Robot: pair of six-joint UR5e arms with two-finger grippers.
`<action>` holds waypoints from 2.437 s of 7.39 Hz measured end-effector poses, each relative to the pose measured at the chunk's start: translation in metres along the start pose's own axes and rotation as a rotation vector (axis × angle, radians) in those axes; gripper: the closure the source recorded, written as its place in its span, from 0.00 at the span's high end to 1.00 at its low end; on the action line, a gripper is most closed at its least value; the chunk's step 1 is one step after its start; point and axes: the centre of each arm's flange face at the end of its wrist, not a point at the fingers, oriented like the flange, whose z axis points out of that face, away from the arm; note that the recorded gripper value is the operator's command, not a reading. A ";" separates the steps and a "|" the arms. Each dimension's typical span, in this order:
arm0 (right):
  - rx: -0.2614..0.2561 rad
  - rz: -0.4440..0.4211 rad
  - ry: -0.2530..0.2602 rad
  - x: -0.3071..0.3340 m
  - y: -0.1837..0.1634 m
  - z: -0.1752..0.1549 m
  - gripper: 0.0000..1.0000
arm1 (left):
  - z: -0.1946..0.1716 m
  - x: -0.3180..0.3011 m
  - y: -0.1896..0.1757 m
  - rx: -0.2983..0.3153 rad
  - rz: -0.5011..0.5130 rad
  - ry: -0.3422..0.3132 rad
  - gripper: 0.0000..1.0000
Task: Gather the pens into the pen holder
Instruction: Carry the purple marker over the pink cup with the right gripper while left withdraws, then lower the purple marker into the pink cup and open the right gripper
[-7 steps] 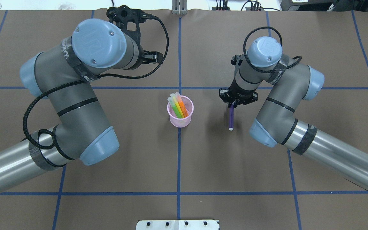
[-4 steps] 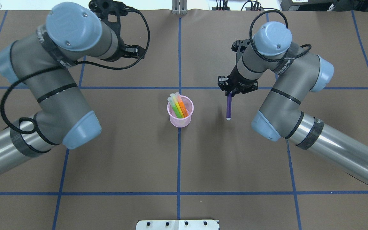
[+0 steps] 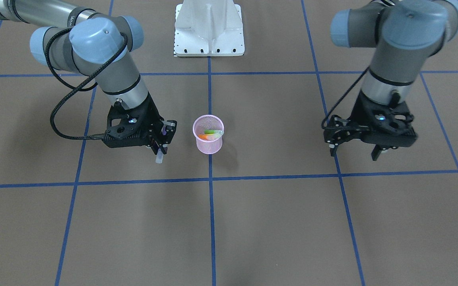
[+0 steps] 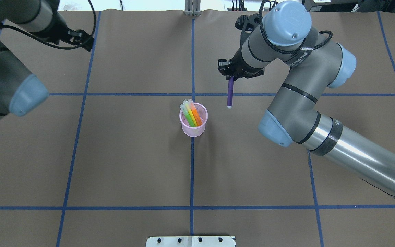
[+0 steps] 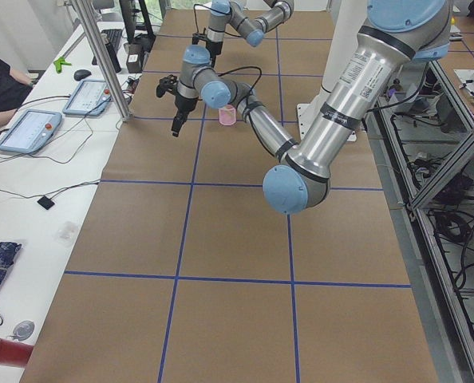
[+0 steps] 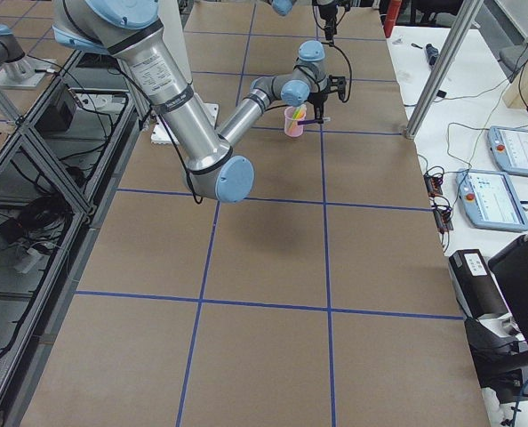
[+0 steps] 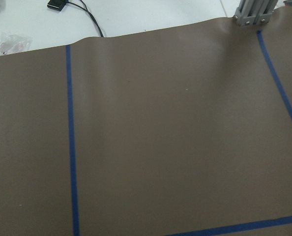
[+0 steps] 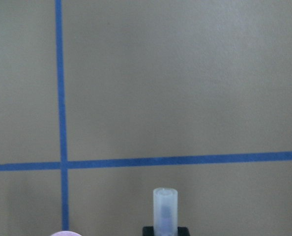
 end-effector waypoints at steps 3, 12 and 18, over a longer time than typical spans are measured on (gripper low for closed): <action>0.238 -0.048 -0.006 -0.053 0.010 -0.028 0.00 | 0.005 -0.066 -0.004 -0.047 0.018 -0.009 1.00; 0.515 -0.206 0.113 -0.095 0.150 0.030 0.00 | 0.026 -0.090 -0.007 -0.081 -0.001 -0.036 1.00; 0.554 -0.227 0.152 -0.101 0.170 0.050 0.99 | 0.028 -0.091 -0.007 -0.081 -0.002 -0.036 1.00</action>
